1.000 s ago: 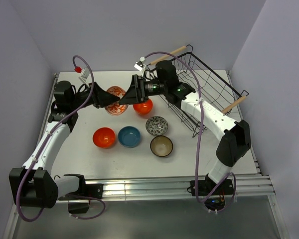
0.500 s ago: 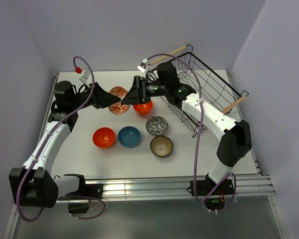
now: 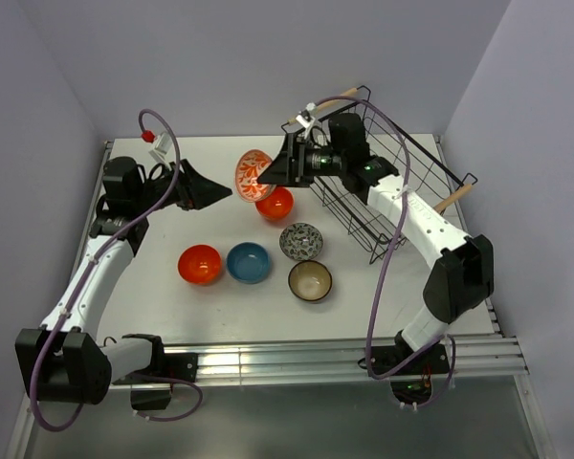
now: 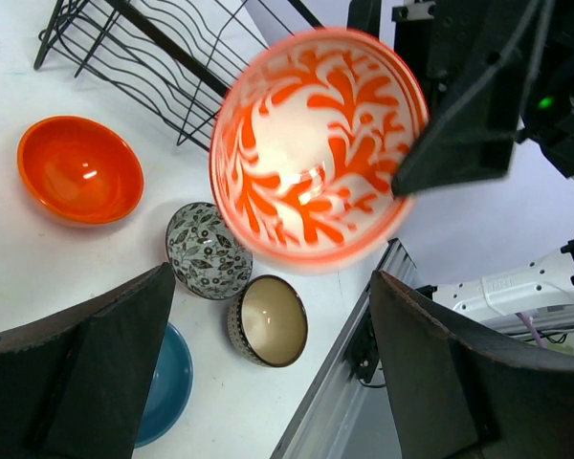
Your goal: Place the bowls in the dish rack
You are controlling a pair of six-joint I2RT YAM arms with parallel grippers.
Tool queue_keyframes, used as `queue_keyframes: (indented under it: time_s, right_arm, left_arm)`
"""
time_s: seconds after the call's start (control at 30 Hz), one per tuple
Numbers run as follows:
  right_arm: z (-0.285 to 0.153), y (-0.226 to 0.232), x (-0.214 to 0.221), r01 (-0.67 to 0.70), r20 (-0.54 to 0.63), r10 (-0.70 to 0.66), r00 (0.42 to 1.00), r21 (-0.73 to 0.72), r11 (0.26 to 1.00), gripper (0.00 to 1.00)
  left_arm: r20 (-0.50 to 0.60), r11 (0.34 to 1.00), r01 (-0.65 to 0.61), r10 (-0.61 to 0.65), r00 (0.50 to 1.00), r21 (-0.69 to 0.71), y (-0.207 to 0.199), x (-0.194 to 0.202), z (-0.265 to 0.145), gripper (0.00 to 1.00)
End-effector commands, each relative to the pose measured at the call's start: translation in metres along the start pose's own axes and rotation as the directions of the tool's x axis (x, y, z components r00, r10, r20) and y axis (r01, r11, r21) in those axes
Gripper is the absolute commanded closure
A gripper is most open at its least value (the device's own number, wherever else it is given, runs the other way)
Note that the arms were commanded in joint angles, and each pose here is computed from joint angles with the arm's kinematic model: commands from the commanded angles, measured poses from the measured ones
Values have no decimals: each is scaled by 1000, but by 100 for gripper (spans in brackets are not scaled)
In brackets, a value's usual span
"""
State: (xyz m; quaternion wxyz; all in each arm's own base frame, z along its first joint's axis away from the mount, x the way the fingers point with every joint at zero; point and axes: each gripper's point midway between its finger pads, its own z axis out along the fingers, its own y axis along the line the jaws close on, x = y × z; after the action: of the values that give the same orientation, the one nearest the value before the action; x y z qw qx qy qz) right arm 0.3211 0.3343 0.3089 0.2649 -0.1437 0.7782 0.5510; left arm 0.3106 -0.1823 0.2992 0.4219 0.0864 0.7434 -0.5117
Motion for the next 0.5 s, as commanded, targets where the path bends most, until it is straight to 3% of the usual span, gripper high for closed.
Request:
queue_keyframes:
  time_s: [0.0,0.27,0.47]
  right_arm:
    - [-33,21,-33,121,127,-120,985,-3,993,100]
    - [-101,-21,-92,215,256,-295,921,298,930,100]
    - [-170,-62,-129,229,273,-465,843,600,767,100]
  left_arm:
    - [46,995,-98,97,994,28,-22,-17,-7,11]
    - [58,993,-121,119,991,16,-25,-22,-11,10]
    - [64,993,-114,115,991,-30,-20,-24,-14,1]
